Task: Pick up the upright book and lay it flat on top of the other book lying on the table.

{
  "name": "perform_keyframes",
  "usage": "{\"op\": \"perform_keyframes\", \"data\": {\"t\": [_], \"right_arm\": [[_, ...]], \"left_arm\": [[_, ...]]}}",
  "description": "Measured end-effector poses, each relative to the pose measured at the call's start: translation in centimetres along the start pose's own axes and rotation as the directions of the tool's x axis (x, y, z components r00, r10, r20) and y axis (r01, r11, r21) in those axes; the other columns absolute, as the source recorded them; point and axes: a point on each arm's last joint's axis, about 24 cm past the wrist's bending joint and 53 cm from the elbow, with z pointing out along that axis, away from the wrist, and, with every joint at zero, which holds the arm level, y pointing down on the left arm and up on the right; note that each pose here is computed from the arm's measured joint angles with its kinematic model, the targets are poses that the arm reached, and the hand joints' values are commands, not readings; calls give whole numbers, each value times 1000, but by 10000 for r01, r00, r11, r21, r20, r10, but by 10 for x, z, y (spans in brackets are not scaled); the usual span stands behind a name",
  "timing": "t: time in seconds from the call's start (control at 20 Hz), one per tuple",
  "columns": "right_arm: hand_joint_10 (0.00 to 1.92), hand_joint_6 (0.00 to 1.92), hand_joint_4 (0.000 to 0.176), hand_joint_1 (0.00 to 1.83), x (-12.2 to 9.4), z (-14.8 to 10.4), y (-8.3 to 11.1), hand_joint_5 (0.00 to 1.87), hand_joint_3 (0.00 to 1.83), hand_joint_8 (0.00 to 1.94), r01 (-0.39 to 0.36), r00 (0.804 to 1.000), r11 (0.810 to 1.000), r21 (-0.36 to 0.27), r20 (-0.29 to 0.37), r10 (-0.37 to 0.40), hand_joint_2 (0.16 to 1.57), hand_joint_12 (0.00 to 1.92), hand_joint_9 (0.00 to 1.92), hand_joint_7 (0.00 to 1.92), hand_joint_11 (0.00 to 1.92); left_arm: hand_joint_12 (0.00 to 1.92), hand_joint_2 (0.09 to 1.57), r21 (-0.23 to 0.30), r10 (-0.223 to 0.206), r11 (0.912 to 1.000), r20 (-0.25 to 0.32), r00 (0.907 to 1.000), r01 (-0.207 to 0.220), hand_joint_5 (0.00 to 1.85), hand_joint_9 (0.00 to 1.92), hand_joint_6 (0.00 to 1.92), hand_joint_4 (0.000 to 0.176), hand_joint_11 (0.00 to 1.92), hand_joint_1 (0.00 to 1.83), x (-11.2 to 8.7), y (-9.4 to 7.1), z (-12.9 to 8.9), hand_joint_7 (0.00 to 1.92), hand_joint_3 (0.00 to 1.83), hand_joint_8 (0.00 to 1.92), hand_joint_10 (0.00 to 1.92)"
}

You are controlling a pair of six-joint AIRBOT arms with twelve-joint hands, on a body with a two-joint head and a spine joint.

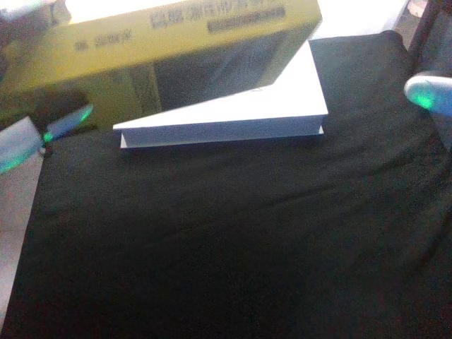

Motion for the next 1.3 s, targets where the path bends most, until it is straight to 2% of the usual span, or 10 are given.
{"op": "perform_keyframes", "data": {"t": [0.2, 0.4, 0.6, 0.65, 0.75, 0.8, 0.9, 1.1, 1.2, 1.3], "right_arm": [[0, 0, 49, 839, 17, 17, 13, 0, 0, 0, 56, 9990, 9979, -640, -432, -84, 1105, 10, 0, 0, 3], [0, 0, 125, 957, 18, 39, 12, 0, 0, 0, 31, 9995, 9961, -881, -296, -57, 1109, 8, 0, 0, 1], [0, 0, 0, 1050, 43, 53, -1, 0, 0, 0, -95, 9968, 9971, -752, -794, 35, 1150, 0, 0, 0, 0], [0, 0, 0, 1070, 43, 56, -9, 0, 0, 0, -234, 9970, 9980, -594, -747, 189, 1165, 0, 0, 0, 0], [707, 113, 0, 1223, 44, 60, -19, 275, 1, 159, -561, 9963, 9978, -363, -678, 536, 1109, 1467, 154, 344, 0], [1317, 913, 0, 1337, 44, 61, -21, 596, 6, 930, -670, 9957, 9973, -307, -661, 649, 1161, 1818, 748, 806, 593], [1270, 1028, 0, 1263, 46, 64, -23, 815, 0, 1200, -821, 9948, 9962, -293, -620, 802, 1156, 1664, 1184, 1005, 1077], [1500, 1228, 0, 1349, 46, 64, -21, 645, 6, 1299, -448, 9968, 9981, -430, -681, 418, 1212, 1726, 872, 781, 915], [1570, 1121, 0, 1335, 46, 64, -22, 694, 0, 1369, -453, 9968, 9981, -423, -670, 424, 1214, 1861, 914, 796, 941], [1653, 1223, 0, 1214, 45, 65, -21, 668, 3, 1544, -477, 9969, 9980, -423, -646, 449, 1251, 1910, 1023, 820, 1025]], "left_arm": [[1187, 1169, 344, -384, 9986, -162, 9991, 390, 762, 1197, 1128, 0, 1112, 1243, 15, -13, 16, 1005, 1, 1160, 815], [1190, 1135, 340, -597, 9975, -521, 9969, 615, 835, 1272, 1007, 0, 1180, 1261, 34, -17, 28, 1067, 0, 1068, 773], [1297, 1166, 1112, -729, 9902, -1043, 9919, 844, 792, 1317, 1042, 0, 1192, 1244, 52, -45, 29, 1000, 0, 1224, 964], [1315, 1170, 1147, -708, 9899, -1073, 9917, 831, 783, 1281, 1064, 0, 1158, 1241, 53, -46, 30, 992, 1, 1234, 1002], [1337, 1176, 1180, -619, 9903, -1000, 9931, 736, 749, 1221, 1143, 0, 1096, 1237, 52, -46, 31, 994, 2, 1196, 977], [1332, 1176, 1199, -602, 9902, -970, 9935, 717, 739, 1226, 1158, 0, 1096, 1239, 51, -47, 31, 1003, 0, 1169, 948], [1278, 1181, 1297, -494, 9897, -866, 9950, 604, 735, 1215, 1154, 0, 1084, 1236, 49, -49, 31, 988, 0, 1199, 901], [1332, 1192, 1398, -573, 9878, -837, 9948, 687, 708, 1095, 1215, 0, 927, 1230, 48, -52, 31, 963, 2, 1219, 842], [1529, 1207, 1420, -564, 9875, -827, 9950, 677, 612, 863, 1248, 0, 557, 1322, 48, -53, 31, 861, 8, 1278, 1353], [1538, 1099, 1407, -631, 9873, -803, 9948, 740, 454, 398, 400, 32, 50, 932, 47, -53, 31, 488, 0, 642, 1030]]}}
